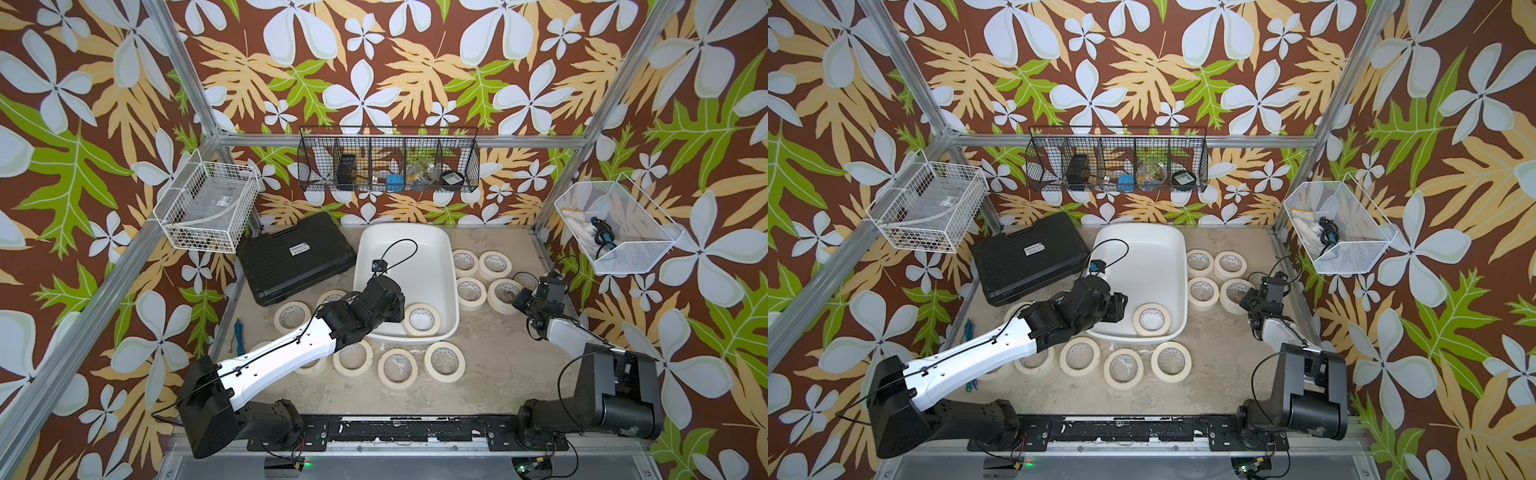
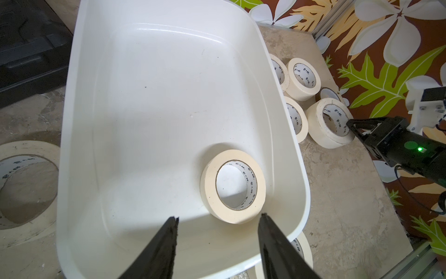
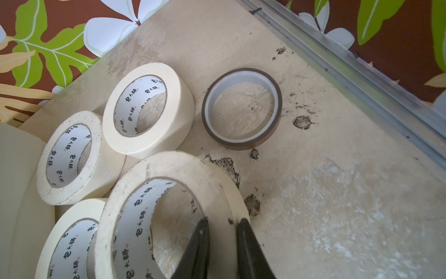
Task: Take out the art tape in the storage box
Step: Place the art tape at the center of the board.
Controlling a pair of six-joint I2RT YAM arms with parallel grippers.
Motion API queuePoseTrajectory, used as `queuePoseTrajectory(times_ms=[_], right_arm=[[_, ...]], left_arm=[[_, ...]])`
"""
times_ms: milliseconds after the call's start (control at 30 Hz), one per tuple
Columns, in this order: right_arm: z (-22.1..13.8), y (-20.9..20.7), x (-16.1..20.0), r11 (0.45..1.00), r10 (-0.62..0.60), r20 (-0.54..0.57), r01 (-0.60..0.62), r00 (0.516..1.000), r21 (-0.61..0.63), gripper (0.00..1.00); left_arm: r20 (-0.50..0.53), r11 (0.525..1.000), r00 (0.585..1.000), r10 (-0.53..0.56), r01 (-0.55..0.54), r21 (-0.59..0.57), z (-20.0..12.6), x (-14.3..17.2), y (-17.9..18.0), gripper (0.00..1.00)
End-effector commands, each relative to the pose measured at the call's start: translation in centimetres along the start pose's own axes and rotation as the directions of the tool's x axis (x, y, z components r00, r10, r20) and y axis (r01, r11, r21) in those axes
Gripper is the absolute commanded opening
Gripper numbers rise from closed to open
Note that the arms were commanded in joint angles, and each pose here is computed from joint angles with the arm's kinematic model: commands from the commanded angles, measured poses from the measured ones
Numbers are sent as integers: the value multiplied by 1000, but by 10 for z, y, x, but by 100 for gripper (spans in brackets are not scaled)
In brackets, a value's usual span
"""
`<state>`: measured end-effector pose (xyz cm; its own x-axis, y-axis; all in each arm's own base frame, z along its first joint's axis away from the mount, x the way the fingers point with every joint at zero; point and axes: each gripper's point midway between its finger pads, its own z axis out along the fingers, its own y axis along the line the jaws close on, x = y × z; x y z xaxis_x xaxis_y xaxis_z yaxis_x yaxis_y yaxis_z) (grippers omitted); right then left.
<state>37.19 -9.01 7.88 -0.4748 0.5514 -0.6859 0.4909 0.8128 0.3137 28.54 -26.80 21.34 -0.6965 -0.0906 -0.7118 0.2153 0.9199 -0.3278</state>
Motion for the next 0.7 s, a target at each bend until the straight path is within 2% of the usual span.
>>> queuePoseTrajectory(times_ms=[0, 233, 333, 500, 667], right_arm=[[5, 7, -12, 999, 19, 39, -18, 999, -27, 0], [21, 4, 2, 1000, 24, -18, -24, 1000, -20, 2], [24, 3, 6, 1000, 24, -37, -24, 999, -16, 9], [22, 4, 4, 1000, 17, -47, -18, 999, -12, 28], [10, 9, -6, 1000, -11, -48, 10, 999, -14, 39]], left_arm=[[4, 1000, 1000, -9, 9, -6, -2, 0, 3, 58], [0, 1000, 1000, -12, 12, -2, -1, 0, 2, 58], [-16, 1000, 1000, -5, 5, -7, 3, 4, 2, 58], [-35, 1000, 999, 5, -6, -13, 8, 9, 2, 58], [-36, 1000, 999, 14, -14, -13, 10, 9, 1, 58]])
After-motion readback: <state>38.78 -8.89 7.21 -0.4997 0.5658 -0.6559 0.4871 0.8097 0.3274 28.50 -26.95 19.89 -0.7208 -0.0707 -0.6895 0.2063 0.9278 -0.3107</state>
